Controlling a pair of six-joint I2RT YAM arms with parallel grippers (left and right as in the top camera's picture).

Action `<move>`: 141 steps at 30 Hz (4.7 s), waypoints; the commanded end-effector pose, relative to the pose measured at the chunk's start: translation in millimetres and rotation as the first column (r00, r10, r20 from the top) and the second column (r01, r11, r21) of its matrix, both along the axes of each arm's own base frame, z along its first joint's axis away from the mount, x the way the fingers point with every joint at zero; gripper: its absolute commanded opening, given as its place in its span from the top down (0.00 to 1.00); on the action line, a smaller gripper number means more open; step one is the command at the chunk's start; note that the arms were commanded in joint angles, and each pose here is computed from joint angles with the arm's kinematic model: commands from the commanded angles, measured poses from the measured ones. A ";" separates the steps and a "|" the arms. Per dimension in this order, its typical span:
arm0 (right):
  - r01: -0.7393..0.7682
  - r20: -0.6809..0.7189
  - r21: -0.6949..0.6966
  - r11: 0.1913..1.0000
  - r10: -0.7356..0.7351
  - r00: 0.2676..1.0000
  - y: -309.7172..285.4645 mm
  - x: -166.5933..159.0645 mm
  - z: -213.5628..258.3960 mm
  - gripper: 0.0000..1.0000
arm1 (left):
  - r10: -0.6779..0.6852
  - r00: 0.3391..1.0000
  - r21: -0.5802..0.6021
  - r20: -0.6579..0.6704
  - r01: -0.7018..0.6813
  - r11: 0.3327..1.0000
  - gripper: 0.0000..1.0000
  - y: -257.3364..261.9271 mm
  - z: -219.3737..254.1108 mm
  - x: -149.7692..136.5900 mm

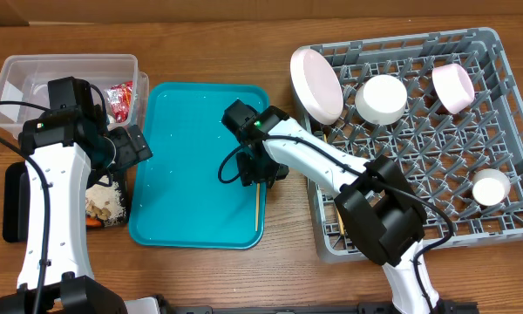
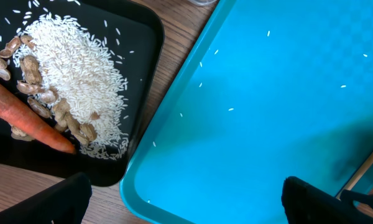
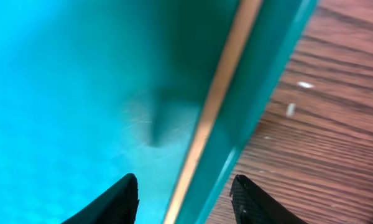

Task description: Sort waste into correct bins and load items into the dishwasher

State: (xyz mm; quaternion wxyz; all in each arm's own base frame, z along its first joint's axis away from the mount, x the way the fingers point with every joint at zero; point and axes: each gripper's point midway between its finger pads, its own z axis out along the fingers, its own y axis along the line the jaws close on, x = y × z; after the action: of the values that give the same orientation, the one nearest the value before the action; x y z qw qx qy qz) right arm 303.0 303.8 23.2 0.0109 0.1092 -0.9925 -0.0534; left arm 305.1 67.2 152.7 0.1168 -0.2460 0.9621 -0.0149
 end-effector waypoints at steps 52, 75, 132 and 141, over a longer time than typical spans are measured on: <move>0.036 0.061 -0.026 0.999 -0.034 0.998 14.8 -7.7 -31.6 0.81 | -0.015 1.000 0.010 -0.003 0.015 1.000 0.00 1.0 -1.1 1.8; 0.121 0.210 -0.090 0.989 -0.100 0.973 -107.9 10.3 141.8 0.96 | -0.015 1.000 0.010 -0.003 0.015 1.000 0.00 1.0 -1.1 1.9; 0.249 0.334 0.395 0.885 -0.390 0.858 -232.3 62.4 196.1 0.00 | -0.490 0.872 -0.003 -0.007 0.490 0.872 0.00 -92.9 -1.6 4.0; 0.439 0.184 0.151 0.886 -0.461 0.868 -285.8 10.4 165.9 0.00 | -0.490 0.835 -0.204 -0.250 0.449 0.870 0.00 -96.7 -4.3 -73.0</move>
State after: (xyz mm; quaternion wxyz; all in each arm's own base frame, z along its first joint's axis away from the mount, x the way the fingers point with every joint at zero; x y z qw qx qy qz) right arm 318.2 30.6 189.2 -0.1154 -0.1182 -0.9787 -0.1222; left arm 237.5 -26.6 147.3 -0.0382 -0.0201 0.9975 -0.0555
